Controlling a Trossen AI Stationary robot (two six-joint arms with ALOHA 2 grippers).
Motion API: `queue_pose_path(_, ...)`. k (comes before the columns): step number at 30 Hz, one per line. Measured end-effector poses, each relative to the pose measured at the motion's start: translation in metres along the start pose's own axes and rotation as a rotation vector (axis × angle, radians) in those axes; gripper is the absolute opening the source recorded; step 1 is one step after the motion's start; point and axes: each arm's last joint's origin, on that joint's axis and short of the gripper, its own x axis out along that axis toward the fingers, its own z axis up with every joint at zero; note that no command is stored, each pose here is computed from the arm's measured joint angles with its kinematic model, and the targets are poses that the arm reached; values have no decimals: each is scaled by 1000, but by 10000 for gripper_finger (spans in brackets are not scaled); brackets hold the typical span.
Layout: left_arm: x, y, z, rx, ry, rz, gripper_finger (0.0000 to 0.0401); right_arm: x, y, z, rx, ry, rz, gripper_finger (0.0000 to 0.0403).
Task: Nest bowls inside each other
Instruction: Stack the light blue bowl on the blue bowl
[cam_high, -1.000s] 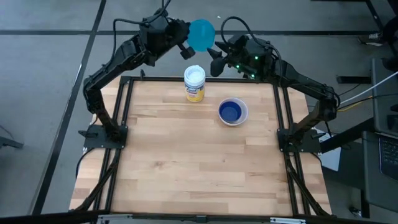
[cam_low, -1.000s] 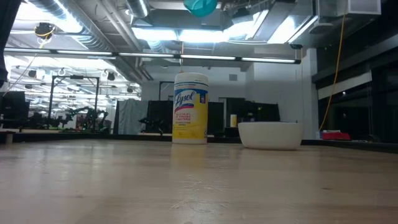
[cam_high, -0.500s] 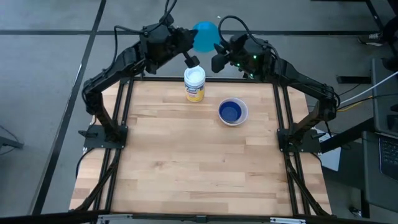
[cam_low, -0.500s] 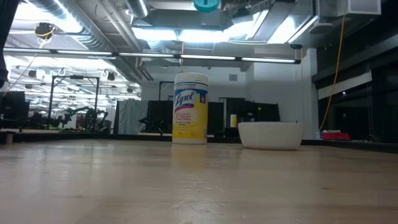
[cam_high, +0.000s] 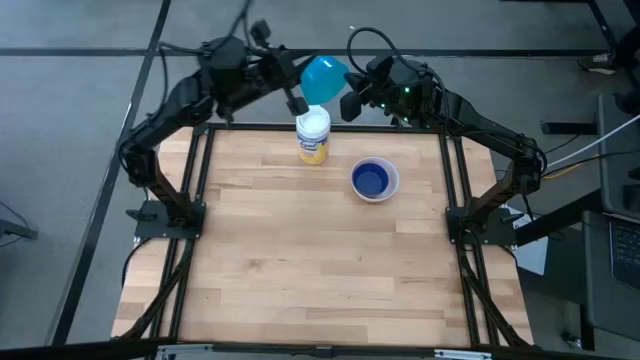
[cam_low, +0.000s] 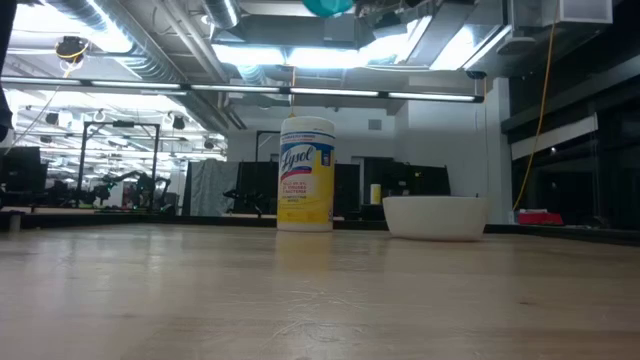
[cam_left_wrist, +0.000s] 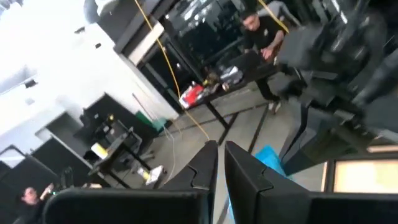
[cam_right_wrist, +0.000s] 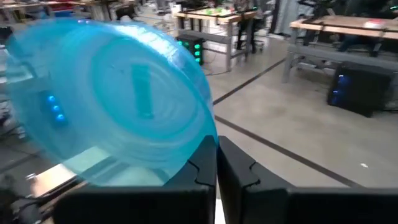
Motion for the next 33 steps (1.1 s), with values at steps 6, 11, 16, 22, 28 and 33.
queue_pose_path(6, -28, 9, 14, 42, -21, 88, 47, -1, -4, -4, -10, 58, 5, 1)
queue_pose_path(11, -61, 27, 22, -10, -33, 183, 59, -11, -12, -28, -51, 325, 3, 1)
queue_pose_path(16, -94, 46, 26, -135, -99, 200, 63, -19, -27, -54, -115, 626, -10, 1)
queue_pose_path(22, -127, 57, 26, -240, -142, 159, 63, -7, -42, -97, -102, 878, 54, 0)
queue_pose_path(28, -148, 57, 18, -277, -74, 115, 63, 16, -64, -151, -36, 1018, 80, 0)
queue_pose_path(33, -162, 56, 12, -299, -21, 96, 62, 24, -80, -188, 34, 1103, 94, 0)
